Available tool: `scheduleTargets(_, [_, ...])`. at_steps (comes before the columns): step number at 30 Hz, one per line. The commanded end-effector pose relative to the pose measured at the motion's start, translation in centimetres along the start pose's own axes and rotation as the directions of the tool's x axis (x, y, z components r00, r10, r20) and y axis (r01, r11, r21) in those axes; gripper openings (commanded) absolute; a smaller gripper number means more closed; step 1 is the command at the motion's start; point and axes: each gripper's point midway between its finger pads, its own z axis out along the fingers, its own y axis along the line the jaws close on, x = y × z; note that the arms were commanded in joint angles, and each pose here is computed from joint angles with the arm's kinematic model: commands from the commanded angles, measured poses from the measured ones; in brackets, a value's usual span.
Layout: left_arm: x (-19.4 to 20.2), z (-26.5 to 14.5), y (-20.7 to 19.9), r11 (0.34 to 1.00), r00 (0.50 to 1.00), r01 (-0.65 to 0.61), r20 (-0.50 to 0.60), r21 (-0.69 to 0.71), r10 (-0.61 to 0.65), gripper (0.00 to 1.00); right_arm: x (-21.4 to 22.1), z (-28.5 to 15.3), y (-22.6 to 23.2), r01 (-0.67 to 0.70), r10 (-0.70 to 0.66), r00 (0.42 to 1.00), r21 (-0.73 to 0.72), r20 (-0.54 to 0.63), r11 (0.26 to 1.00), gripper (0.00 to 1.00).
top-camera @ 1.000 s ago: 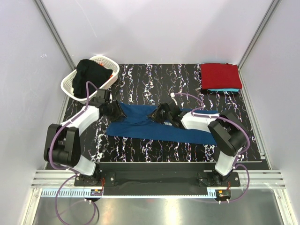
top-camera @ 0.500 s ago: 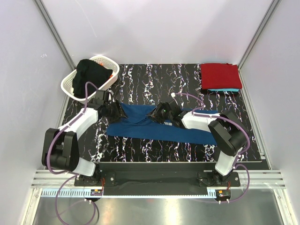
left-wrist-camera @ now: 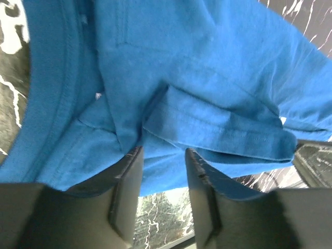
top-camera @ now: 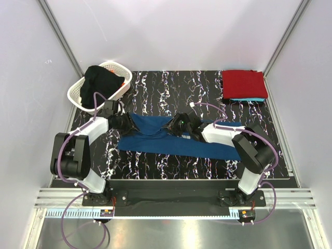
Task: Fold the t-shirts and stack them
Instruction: Fold the tshirt
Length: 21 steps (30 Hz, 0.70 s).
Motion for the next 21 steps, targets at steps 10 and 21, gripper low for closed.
scheduleTargets(10, [-2.4, -0.1, 0.0, 1.0, 0.996, -0.019, 0.089, -0.015, 0.02, 0.17, -0.5, -1.3, 3.0, -0.016, 0.017, 1.0, -0.08, 0.013, 0.997, 0.31])
scheduleTargets(21, [-1.4, 0.2, 1.7, 0.997, 0.998, -0.006, 0.061, -0.078, 0.011, 0.08, -0.9, -0.6, 0.8, -0.058, 0.059, 0.997, -0.025, 0.046, 0.998, 0.2])
